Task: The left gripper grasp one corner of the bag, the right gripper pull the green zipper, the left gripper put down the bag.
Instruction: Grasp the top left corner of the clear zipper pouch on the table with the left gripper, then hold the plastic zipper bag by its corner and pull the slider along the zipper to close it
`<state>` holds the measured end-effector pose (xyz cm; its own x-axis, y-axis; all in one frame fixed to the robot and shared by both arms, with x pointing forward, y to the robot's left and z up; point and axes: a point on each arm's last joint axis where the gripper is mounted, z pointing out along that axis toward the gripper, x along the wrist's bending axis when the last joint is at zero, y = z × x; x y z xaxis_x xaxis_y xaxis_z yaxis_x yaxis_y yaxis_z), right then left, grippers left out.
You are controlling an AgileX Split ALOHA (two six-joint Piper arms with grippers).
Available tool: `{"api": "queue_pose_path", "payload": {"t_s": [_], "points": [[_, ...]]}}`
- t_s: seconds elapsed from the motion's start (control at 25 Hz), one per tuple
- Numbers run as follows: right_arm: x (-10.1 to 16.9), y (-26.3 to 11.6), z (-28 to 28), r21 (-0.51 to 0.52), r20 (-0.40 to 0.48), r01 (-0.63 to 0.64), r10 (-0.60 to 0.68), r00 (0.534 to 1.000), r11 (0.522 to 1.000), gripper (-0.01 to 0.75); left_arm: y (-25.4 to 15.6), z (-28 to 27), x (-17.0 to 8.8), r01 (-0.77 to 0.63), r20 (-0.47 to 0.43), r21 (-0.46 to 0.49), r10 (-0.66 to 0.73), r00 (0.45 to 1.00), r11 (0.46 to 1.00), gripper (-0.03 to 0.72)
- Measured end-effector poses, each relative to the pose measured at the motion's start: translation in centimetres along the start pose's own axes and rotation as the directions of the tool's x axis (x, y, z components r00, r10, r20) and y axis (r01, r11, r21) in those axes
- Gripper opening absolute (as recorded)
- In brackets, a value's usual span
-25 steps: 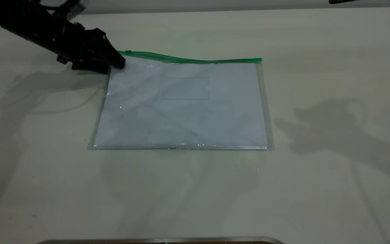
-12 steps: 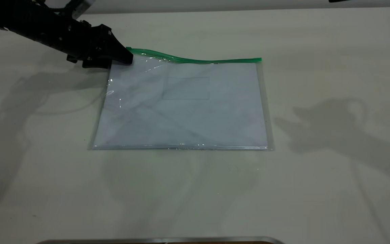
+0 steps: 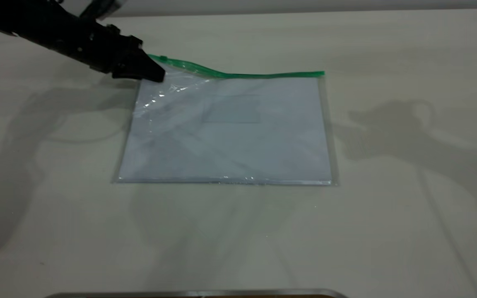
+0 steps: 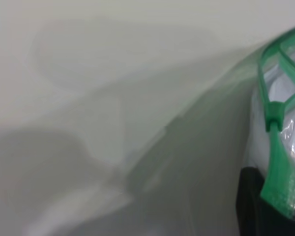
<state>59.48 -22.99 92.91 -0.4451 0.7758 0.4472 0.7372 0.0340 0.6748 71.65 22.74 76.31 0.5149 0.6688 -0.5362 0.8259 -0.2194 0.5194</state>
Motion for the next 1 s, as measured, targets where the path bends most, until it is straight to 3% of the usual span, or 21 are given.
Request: {"api": "queue_pose_path", "payload": {"t_s": [0.24,0.48,0.72,1.0], "points": [[-2.9,1.5,5.0,0.002,-0.108,-0.002,0.002,0.994,1.0,0.537,1.4,0.6,-2.4,-0.271,0.021,-0.004,0.271,0.962,0.963,0.054],[-5.1,3.0,9.4,-0.03,-0.237,0.025,-0.031,0.971,0.999,0.537,1.6,1.3,-4.7,-0.538,0.118,-0.029,0.537,0.835,0.843,0.067],[-3.5,3.6,13.3,-0.042,-0.331,0.14,-0.146,0.932,0.989,0.537,1.5,1.3,-6.1,-0.679,0.214,-0.12,0.687,0.695,0.724,0.073],[-0.4,1.1,17.0,0.024,-0.358,0.241,-0.216,0.908,0.97,0.537,1.6,1.3,-6.2,-0.692,0.214,-0.144,0.705,0.676,0.707,0.073]]}}
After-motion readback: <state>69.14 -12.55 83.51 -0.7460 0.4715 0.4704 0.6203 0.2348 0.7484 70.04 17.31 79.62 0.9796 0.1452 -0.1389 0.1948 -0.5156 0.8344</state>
